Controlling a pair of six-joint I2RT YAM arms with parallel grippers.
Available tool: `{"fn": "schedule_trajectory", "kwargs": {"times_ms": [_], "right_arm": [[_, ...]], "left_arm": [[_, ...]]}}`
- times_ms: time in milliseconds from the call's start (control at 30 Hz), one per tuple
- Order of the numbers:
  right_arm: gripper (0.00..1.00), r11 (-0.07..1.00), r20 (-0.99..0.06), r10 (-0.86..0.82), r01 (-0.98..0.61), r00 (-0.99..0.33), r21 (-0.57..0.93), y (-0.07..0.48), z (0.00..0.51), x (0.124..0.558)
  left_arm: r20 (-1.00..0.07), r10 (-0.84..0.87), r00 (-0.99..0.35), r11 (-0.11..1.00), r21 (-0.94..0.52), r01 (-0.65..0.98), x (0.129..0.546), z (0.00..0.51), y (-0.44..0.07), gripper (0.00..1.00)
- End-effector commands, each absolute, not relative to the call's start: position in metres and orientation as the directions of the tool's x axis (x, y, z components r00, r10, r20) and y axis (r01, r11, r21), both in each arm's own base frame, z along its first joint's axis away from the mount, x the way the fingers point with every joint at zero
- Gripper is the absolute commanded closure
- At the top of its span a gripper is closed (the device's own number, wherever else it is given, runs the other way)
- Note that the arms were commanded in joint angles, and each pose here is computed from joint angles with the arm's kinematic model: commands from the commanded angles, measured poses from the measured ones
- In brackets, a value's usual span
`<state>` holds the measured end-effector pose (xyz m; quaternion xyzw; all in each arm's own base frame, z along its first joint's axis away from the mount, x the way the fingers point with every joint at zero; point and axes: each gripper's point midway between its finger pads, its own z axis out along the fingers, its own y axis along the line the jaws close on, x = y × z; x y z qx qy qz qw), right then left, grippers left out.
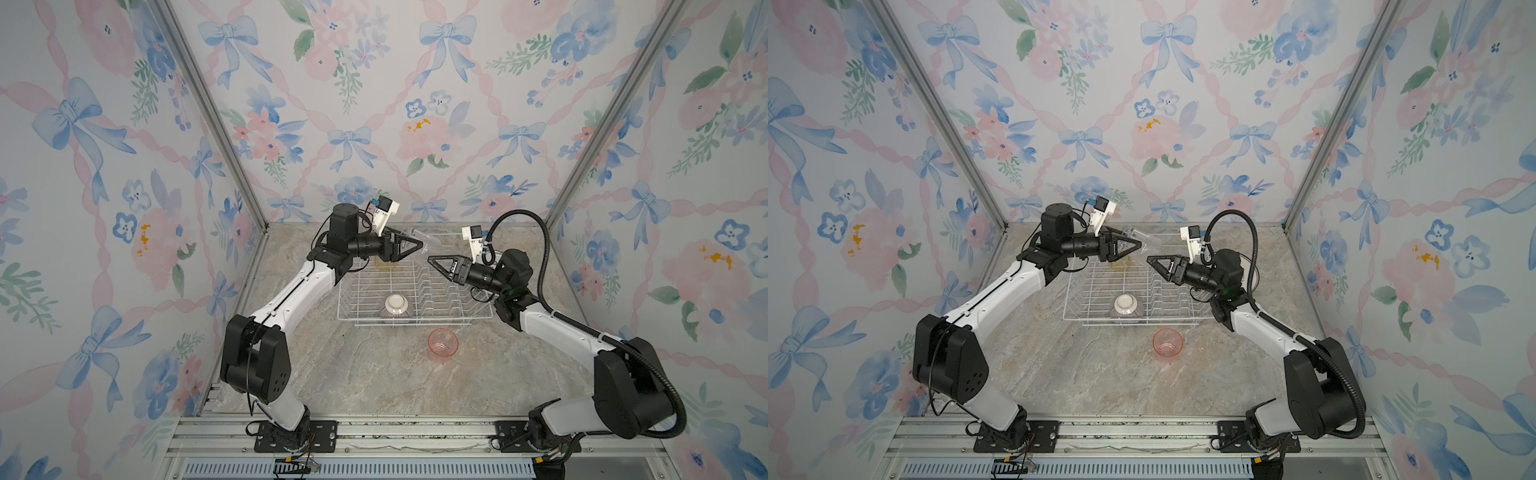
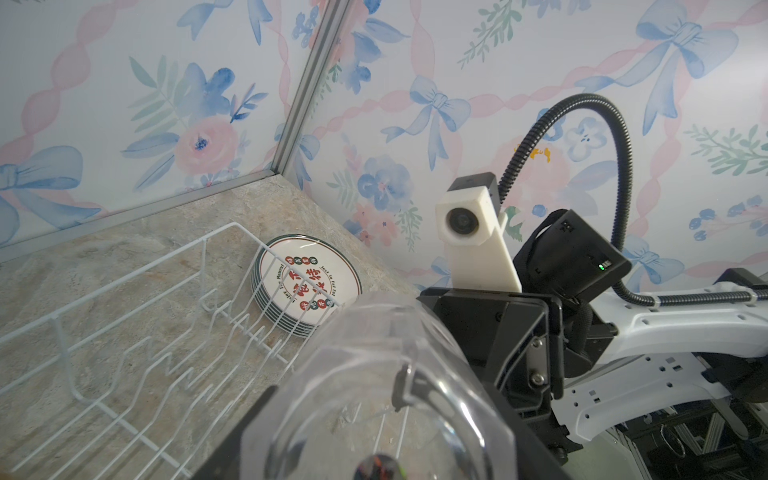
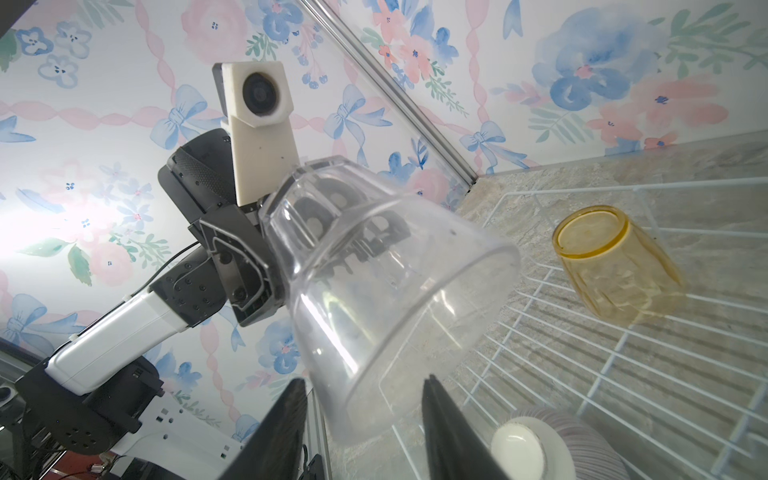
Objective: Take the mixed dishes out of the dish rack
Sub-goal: 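Grasp the clear glass with the right gripper beside the left gripper, then open the left gripper and pull the clear glass away with the right gripper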
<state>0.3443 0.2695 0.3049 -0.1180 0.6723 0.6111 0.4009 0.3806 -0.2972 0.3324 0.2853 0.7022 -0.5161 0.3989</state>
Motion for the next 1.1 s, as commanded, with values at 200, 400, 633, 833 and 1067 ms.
{"fn": "schedule_trajectory", "kwargs": {"times_ms": [200,400,633,833,1067], "right_arm": [[0.62,0.132,-0.753,0.329,-0.762,-0.570,0.634,0.282,0.348,0.333],[0.77,0.134,-0.768,0.318,-0.776,-0.556,0.617,0.287,0.355,0.332],[1.00,0.175,-0.793,0.306,-0.787,-0.527,0.591,0.285,0.359,0.328],[1.00,0.288,-0.827,0.273,-0.779,-0.491,0.557,0.280,0.361,0.330],[1.00,0.522,-0.876,0.079,-0.729,-0.476,0.443,0.260,0.340,0.328]], "left_arm": [[-0.862,-0.023,-0.506,0.231,-0.497,0.836,0.379,0.337,-0.313,0.49],[-0.859,-0.021,-0.511,0.210,-0.504,0.838,0.379,0.336,-0.319,0.49],[-0.860,-0.024,-0.510,0.214,-0.503,0.837,0.379,0.336,-0.318,0.29],[-0.866,-0.044,-0.497,0.264,-0.490,0.831,0.383,0.338,-0.312,0.02],[-0.902,-0.095,-0.422,0.452,-0.417,0.789,0.394,0.344,-0.281,0.02]]}}
